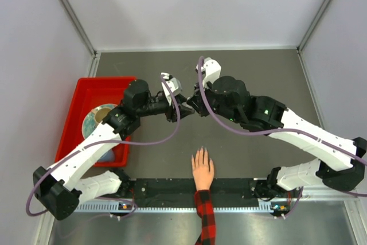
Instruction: Paint the nails
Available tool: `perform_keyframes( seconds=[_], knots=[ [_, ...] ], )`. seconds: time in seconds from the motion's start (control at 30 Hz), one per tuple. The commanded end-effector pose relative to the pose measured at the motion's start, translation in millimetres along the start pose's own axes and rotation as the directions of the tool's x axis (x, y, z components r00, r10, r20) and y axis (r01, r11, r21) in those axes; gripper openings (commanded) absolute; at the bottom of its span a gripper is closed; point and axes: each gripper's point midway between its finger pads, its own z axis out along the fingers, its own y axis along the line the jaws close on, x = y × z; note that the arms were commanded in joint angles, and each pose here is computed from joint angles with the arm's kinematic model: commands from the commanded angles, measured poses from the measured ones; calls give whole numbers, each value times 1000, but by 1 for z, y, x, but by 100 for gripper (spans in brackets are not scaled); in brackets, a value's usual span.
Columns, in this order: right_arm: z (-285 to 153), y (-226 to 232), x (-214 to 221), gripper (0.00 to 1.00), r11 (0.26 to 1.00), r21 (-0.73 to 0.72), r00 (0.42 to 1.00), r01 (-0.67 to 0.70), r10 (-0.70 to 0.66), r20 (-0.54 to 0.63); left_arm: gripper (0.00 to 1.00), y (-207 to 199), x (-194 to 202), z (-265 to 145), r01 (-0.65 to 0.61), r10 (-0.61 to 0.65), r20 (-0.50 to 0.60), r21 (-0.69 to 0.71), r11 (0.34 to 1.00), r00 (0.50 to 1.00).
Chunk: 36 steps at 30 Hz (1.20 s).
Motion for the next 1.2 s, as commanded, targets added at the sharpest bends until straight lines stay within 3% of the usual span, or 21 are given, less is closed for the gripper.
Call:
perform_keyframes(
  seconds=[0.0, 0.07, 0.17, 0.27, 0.33, 0.47, 0.57, 0.73, 0.8, 1.03, 1.17],
  knots=[
    [-21, 19, -24, 0, 991, -124, 997, -44, 52, 64, 52, 10, -34, -8, -78, 86, 108, -77, 994, 990],
    [-21, 15, -25, 0, 992, -121, 996, -46, 54, 69, 53, 10, -35, -11, -86, 96, 114, -86, 993, 989],
    [-22, 16, -28, 0, 991, -131, 995, -42, 53, 83, 23, 9, -35, -9, -85, 93, 114, -69, 994, 989],
    [-23, 15, -32, 0, 991, -125, 995, -39, 51, 91, 14, 7, -34, -5, -70, 73, 107, -33, 997, 992],
    [-24, 15, -33, 0, 991, -126, 994, -34, 46, 96, 0, 6, -34, -4, -75, 76, 104, -22, 997, 992],
    [-23, 12, -30, 0, 992, -122, 997, -25, 33, 65, 0, 5, -33, -4, -76, 77, 104, -13, 997, 992],
    [-19, 12, -30, 24, 990, -135, 998, -44, 49, 36, 0, 3, -33, -4, -78, 77, 104, -1, 997, 992],
    [-16, 14, -29, 30, 988, -150, 999, -40, 45, 26, 0, 1, -33, -5, -81, 79, 107, 7, 997, 991],
    [-16, 15, -30, 38, 986, -162, 999, -43, 48, 24, 0, -2, -35, -6, -88, 85, 115, 19, 996, 990],
    [-8, 14, -27, 38, 987, -156, 999, -44, 46, 13, 0, -6, -35, -5, -86, 81, 114, 46, 995, 990],
    [-4, 10, -32, 30, 989, -140, 998, -40, 45, 32, 0, -10, -35, -5, -91, 82, 117, 71, 993, 990]
  ],
)
